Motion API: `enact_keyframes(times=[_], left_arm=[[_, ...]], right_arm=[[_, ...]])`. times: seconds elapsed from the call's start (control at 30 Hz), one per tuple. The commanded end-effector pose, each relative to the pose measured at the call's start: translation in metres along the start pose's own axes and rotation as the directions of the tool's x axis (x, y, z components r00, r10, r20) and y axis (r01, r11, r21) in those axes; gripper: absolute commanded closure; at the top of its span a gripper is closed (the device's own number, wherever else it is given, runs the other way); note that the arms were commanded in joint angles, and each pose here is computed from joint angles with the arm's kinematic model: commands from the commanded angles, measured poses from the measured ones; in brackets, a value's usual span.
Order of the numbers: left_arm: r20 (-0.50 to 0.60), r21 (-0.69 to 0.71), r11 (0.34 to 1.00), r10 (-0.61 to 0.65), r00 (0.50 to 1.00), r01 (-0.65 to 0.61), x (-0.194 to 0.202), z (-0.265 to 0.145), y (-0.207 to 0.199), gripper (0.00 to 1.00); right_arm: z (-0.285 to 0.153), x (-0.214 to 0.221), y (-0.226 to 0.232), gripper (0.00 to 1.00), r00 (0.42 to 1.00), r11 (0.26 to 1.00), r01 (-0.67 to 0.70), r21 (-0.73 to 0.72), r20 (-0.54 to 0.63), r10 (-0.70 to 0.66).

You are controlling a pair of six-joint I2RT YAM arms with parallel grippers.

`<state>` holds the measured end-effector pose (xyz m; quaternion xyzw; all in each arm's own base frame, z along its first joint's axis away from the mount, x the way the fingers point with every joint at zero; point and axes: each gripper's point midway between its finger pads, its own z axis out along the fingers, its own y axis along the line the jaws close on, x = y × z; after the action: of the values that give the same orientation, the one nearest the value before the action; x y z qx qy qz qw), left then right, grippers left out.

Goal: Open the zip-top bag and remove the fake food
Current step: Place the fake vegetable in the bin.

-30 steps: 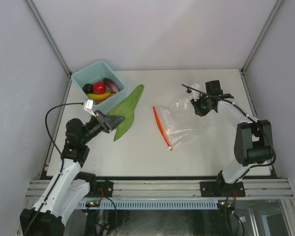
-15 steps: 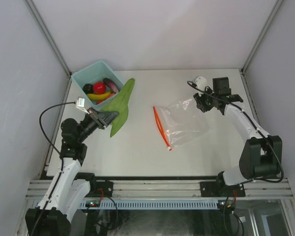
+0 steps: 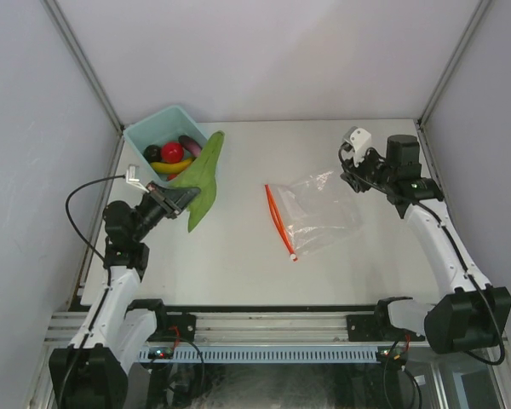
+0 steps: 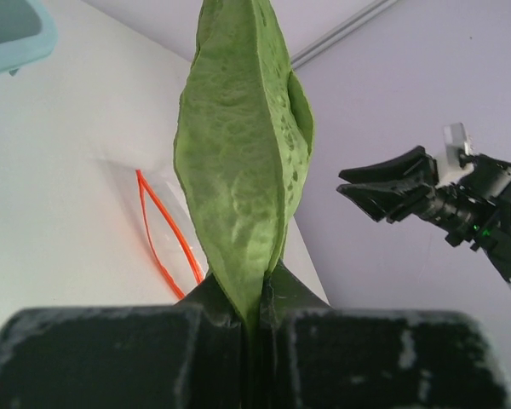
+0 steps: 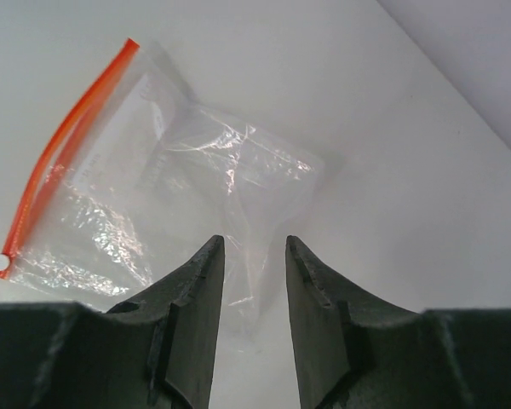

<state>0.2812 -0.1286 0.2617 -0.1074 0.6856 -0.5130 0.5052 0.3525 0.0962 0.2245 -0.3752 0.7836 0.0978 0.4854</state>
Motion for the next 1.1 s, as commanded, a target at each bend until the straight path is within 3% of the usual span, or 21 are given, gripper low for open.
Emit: enact_keyframes(times=[0.0,0.33,0.5,0.8,1.07], left_arm=[[0.063,0.051,0.998,0.028,0.998,-0.031,-0.024,0.003,-0.017,1.0],[0.145,-0.041,0.999,0.014,0.989,-0.008,-0.061,0.015,0.0,1.0],[0.179,-0.193,0.981,0.048,0.983,-0.012,-0.09,0.017,0.009,1.0],[0.317,-0.501,0.86,0.077,0.945,0.098,-0.146,0.008,0.039,1.0],[0.237,-0.656,0.749,0.092,0.967,0.089,-0.168,0.023,0.067,1.0]], right_arm=[[-0.016,-0.034,0.014,0.65,0.989,0.998,0.043,-0.055,0.144,-0.035],[-0.021,-0.043,0.034,0.65,0.979,0.988,0.051,-0.147,0.201,-0.021],[-0.02,-0.043,0.036,0.65,0.979,0.985,0.051,-0.162,0.203,-0.017],[-0.018,-0.041,0.038,0.65,0.98,0.984,0.048,-0.172,0.198,-0.013],[-0.014,-0.037,0.037,0.65,0.982,0.983,0.043,-0.177,0.187,-0.009]])
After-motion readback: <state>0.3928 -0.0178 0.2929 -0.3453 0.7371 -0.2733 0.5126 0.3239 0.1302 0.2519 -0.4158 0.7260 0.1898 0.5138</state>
